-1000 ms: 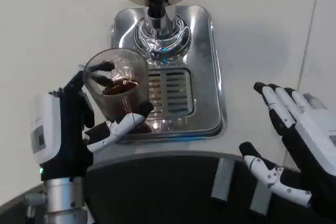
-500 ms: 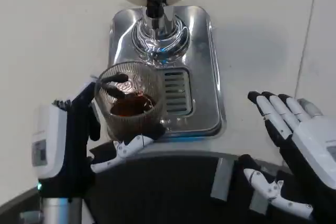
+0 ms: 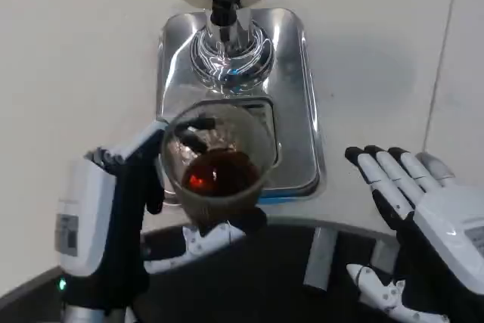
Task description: Grasp the cup under the faucet to collect the drink, then remove the cup.
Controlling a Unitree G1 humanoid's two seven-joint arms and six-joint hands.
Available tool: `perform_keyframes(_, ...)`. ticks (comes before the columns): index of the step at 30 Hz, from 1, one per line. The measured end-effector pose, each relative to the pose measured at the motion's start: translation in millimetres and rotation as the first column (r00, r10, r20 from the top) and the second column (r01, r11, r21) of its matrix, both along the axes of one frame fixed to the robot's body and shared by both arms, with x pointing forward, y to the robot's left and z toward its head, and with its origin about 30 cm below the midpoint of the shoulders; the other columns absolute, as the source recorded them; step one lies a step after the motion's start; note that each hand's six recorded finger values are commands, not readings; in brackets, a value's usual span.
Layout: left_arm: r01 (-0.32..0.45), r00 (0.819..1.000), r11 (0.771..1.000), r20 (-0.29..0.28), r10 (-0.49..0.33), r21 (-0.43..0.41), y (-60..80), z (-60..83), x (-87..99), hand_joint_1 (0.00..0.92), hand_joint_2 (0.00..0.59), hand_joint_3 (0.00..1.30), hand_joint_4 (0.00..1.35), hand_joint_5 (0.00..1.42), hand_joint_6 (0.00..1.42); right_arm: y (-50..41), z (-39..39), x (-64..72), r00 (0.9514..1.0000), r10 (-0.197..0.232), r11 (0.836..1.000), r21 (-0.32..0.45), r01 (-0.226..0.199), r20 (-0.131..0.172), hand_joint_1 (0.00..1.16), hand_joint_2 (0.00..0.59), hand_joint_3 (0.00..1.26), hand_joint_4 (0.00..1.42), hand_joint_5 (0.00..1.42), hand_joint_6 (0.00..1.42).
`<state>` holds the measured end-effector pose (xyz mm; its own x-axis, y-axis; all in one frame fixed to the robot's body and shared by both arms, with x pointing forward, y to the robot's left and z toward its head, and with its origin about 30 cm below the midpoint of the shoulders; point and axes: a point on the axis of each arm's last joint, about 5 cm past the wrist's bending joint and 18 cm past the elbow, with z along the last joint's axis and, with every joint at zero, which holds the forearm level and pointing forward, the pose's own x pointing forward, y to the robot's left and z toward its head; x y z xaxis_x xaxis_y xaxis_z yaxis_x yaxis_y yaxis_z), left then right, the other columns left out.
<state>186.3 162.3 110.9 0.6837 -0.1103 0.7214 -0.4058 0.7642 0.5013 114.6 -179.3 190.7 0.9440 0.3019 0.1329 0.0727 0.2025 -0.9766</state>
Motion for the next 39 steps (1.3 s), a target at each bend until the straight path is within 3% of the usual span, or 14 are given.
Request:
perform_keyframes(8, 0.039, 0.999, 0.999, -0.033, -0.039, 0.019, 0.2, -2.5, -15.7, 0.754, 0.087, 1.2, 1.22, 1.33, 1.42, 0.8, -3.3, -14.8, 0.9985, 0.028, 1.0, 0.004, -0.028, 0.046, 0.22, 0.502, 0.0, 0.0, 0.0, 0.0)
perform_keyframes(13, 0.046, 0.997, 0.999, -0.056, -0.044, 0.022, 0.0, -4.4, -22.0, 0.754, 0.088, 1.21, 1.22, 1.33, 1.42, -1.3, -7.1, -26.6, 0.998, 0.032, 0.999, -0.002, -0.032, 0.055, 0.22, 0.512, 0.0, 0.0, 0.0, 0.0)
perform_keyframes(17, 0.049, 0.997, 0.999, -0.061, -0.048, 0.016, -1.5, -4.0, -25.2, 0.756, 0.089, 1.21, 1.22, 1.33, 1.42, -2.4, -7.1, -38.7, 0.9954, 0.034, 0.999, 0.0, -0.034, 0.09, 0.22, 0.517, 0.0, 0.0, 0.0, 0.0)
perform_keyframes(23, 0.051, 0.996, 0.999, -0.071, -0.05, 0.006, -3.5, -5.0, -27.4, 0.76, 0.09, 1.21, 1.22, 1.33, 1.42, -2.8, -13.3, -53.5, 0.9986, 0.024, 1.0, 0.01, -0.024, 0.048, 0.22, 0.523, 0.0, 0.0, 0.0, 0.0)
perform_keyframes(39, 0.064, 0.995, 0.998, -0.082, -0.064, -0.003, -7.9, -5.0, -28.5, 0.762, 0.092, 1.21, 1.22, 1.33, 1.42, 2.0, -13.9, -50.8, 0.9969, 0.023, 0.999, 0.035, -0.026, 0.076, 0.2, 0.526, 0.0, 0.0, 0.0, 0.0)
